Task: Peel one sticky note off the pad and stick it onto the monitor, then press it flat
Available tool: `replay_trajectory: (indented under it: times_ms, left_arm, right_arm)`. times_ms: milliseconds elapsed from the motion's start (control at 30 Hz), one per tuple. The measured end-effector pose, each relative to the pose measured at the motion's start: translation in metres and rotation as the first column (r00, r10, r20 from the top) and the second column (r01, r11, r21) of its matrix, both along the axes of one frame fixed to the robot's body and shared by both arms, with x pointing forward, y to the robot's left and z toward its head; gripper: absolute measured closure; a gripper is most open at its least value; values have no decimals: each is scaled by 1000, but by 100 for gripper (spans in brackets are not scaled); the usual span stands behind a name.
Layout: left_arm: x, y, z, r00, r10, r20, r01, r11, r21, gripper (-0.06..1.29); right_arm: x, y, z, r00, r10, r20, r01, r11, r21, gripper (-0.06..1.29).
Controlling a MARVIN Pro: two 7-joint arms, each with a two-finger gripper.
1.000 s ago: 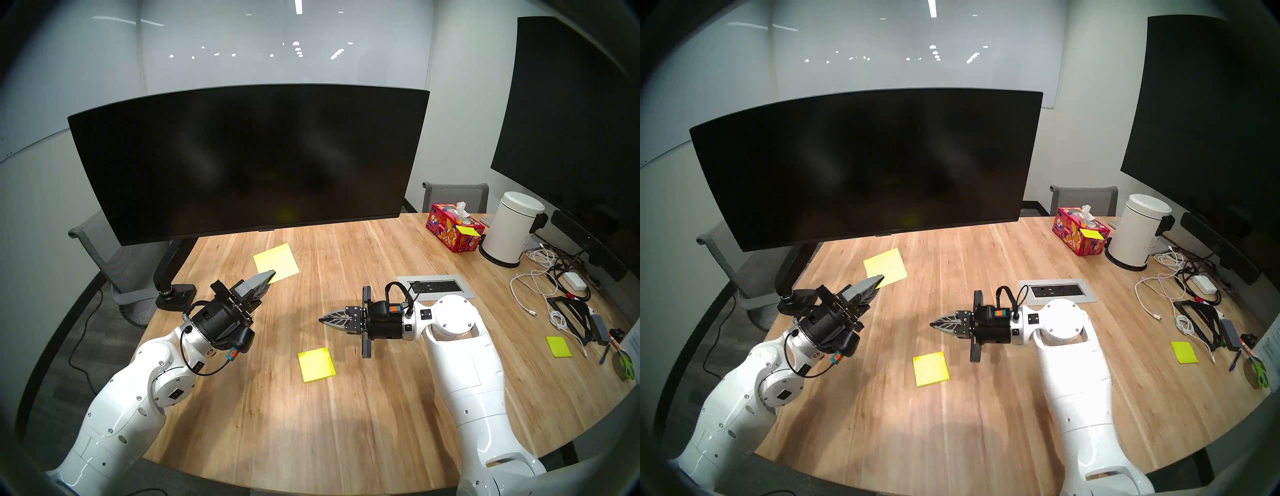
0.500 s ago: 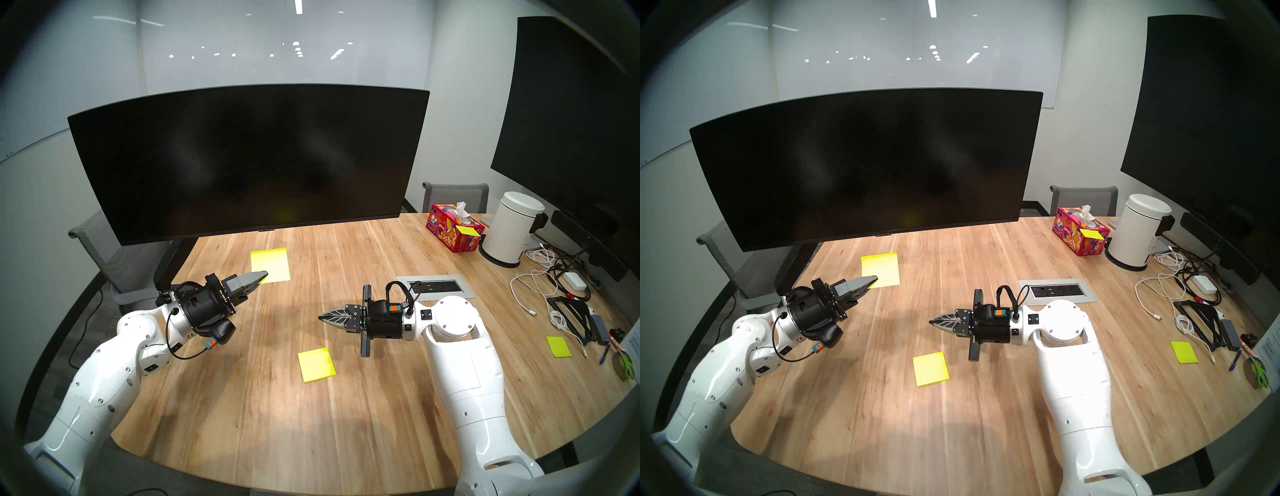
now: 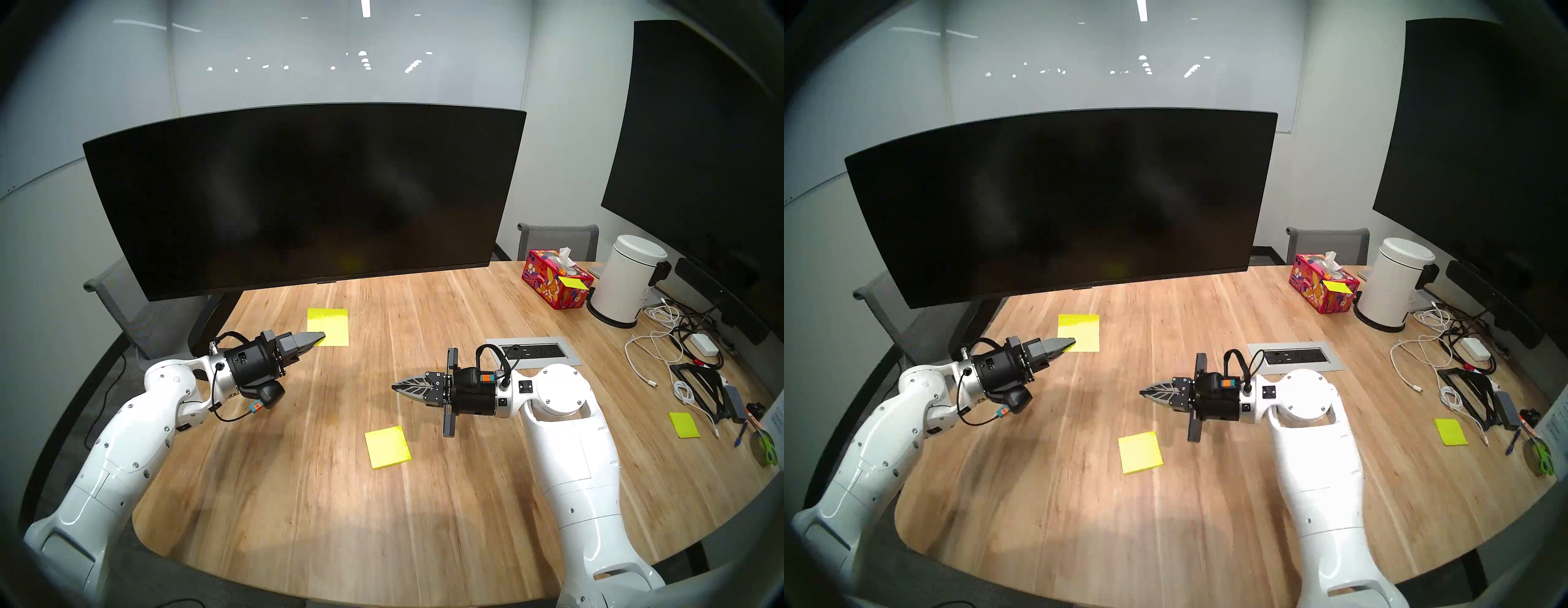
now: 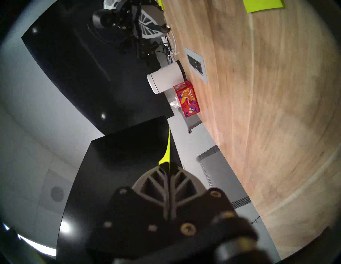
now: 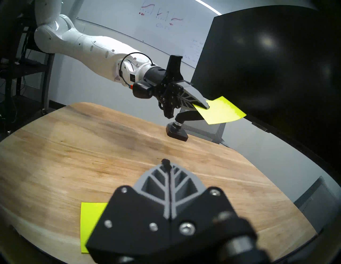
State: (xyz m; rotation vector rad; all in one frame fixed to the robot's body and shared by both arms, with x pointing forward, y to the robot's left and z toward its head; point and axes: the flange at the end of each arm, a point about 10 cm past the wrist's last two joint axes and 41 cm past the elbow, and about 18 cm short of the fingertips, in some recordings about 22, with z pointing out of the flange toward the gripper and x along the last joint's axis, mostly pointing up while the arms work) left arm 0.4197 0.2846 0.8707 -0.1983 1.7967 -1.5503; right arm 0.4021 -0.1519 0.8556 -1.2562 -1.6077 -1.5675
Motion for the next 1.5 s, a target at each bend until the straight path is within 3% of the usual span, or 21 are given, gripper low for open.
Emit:
replay_trajectory:
  times_ms: [433, 733, 1133, 1500]
  left_arm:
    - [28, -19, -25, 999, -24, 48, 24, 1000, -1, 125]
    - [47, -18, -26, 994, -24, 111, 25, 1000, -2, 125]
    - [69, -15, -25, 975, -47, 219, 45, 999, 15, 125]
    - [86, -8, -27, 955, -22, 297, 22, 1000, 5, 125]
  right_arm:
    - [-3, -5, 0, 1000, -14, 2, 14, 1000, 4, 125]
    - [-3, -5, 0, 1000, -17, 3, 17, 1000, 7, 125]
    - [-4, -6, -1, 1000, -12, 10, 12, 1000, 7, 125]
    - [-5, -5, -1, 1000, -3, 11, 3, 1000, 7, 125]
